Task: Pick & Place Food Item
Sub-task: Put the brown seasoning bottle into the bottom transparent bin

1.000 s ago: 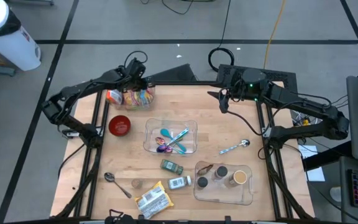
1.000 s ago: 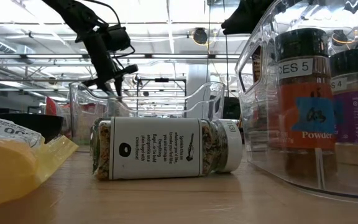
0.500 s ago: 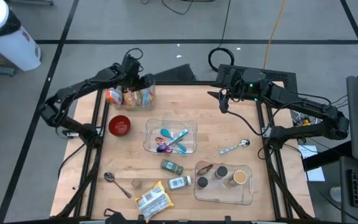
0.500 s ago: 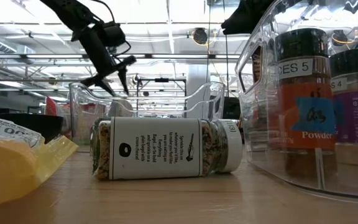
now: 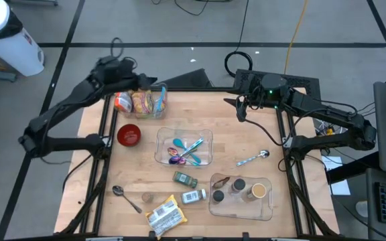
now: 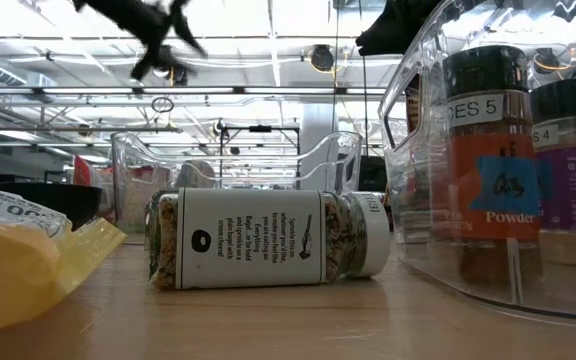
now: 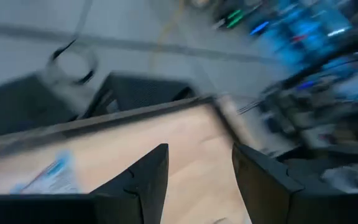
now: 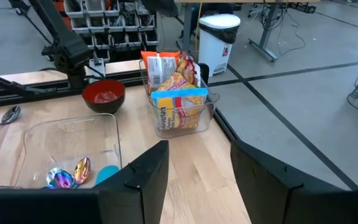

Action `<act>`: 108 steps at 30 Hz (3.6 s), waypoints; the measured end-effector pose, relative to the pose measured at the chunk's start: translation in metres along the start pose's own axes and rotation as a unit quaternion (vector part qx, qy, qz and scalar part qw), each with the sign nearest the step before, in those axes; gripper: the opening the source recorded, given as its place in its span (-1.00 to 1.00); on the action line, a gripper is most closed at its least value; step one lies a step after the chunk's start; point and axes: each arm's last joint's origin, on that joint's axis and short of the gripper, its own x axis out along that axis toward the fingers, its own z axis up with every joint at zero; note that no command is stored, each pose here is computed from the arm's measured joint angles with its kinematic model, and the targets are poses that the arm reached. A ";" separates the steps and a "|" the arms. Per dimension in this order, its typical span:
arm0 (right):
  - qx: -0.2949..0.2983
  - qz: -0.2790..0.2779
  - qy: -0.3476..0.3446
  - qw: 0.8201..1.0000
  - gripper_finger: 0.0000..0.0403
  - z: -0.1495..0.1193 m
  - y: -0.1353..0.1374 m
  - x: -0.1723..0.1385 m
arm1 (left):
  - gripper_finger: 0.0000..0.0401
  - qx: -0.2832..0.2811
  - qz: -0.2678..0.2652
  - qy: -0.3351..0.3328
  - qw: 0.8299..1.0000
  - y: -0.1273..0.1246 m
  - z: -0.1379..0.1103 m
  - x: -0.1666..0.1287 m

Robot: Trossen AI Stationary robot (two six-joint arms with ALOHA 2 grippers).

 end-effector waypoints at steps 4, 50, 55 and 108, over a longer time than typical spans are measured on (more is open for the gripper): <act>0.000 0.000 -0.003 1.000 -0.18 0.001 0.000 0.000 | -0.08 0.031 -0.080 -0.050 0.995 -0.027 0.000 -0.025; 0.063 0.070 -0.049 0.994 -0.18 0.002 0.137 -0.001 | -0.08 0.256 -0.338 0.169 0.890 -0.112 -0.099 -0.013; 0.058 0.057 -0.023 0.996 -0.18 -0.007 0.143 0.011 | -0.08 0.247 -0.325 0.296 0.864 -0.109 -0.126 -0.024; 0.011 0.118 0.117 0.986 -0.18 -0.043 0.175 0.010 | -0.08 0.295 0.008 0.499 0.815 -0.117 -0.297 -0.051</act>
